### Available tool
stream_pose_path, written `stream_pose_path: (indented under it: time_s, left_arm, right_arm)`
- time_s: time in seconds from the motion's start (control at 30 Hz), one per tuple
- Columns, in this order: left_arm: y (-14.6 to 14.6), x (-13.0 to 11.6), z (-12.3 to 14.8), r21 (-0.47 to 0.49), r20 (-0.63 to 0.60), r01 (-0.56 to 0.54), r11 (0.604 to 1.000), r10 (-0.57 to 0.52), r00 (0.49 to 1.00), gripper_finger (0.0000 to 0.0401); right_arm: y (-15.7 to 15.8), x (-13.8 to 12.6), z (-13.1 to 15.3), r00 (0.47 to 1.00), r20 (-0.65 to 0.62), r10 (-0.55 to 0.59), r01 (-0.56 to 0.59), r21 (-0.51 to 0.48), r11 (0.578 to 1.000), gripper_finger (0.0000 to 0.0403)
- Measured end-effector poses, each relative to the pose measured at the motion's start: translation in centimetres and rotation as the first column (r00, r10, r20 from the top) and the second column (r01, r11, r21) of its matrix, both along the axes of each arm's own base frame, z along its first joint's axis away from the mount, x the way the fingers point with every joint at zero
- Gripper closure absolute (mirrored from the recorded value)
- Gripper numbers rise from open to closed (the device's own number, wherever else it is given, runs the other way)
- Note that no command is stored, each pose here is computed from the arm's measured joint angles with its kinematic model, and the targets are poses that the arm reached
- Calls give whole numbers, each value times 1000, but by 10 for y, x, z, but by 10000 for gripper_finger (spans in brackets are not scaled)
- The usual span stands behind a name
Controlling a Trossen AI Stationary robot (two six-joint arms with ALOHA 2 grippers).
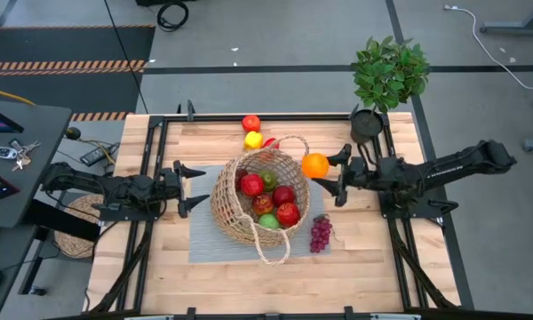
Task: Build produce basket
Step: Put the orange into the mesh basket
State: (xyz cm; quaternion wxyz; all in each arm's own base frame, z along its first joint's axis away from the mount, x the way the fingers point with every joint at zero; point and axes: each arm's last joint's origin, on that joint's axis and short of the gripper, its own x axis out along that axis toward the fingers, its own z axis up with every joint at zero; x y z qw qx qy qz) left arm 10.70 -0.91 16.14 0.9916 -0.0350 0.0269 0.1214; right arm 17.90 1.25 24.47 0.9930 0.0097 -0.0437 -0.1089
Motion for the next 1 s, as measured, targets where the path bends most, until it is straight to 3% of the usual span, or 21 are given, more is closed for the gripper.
stream_pose_path:
  time_s: [0.17, 0.43, 0.8, 1.0]
  left_arm:
    - [0, 0, 0, 0, 0, 0, 1000, 0, 1000, 7]
    - [0, 0, 0, 0, 0, 0, 1000, 0, 1000, 7]
    - [0, 0, 0, 0, 0, 0, 1000, 0, 1000, 7]
    - [0, 0, 0, 0, 0, 0, 1000, 0, 1000, 7]
  right_arm:
    - [10, 10, 12, 985, -96, -142, 121, -201, 972, 112]
    - [24, 19, 29, 942, -133, -309, 215, -468, 857, 112]
    - [44, 34, 28, 867, -199, -458, 236, -644, 727, 112]
    - [55, 42, 28, 866, -192, -461, 205, -706, 678, 112]
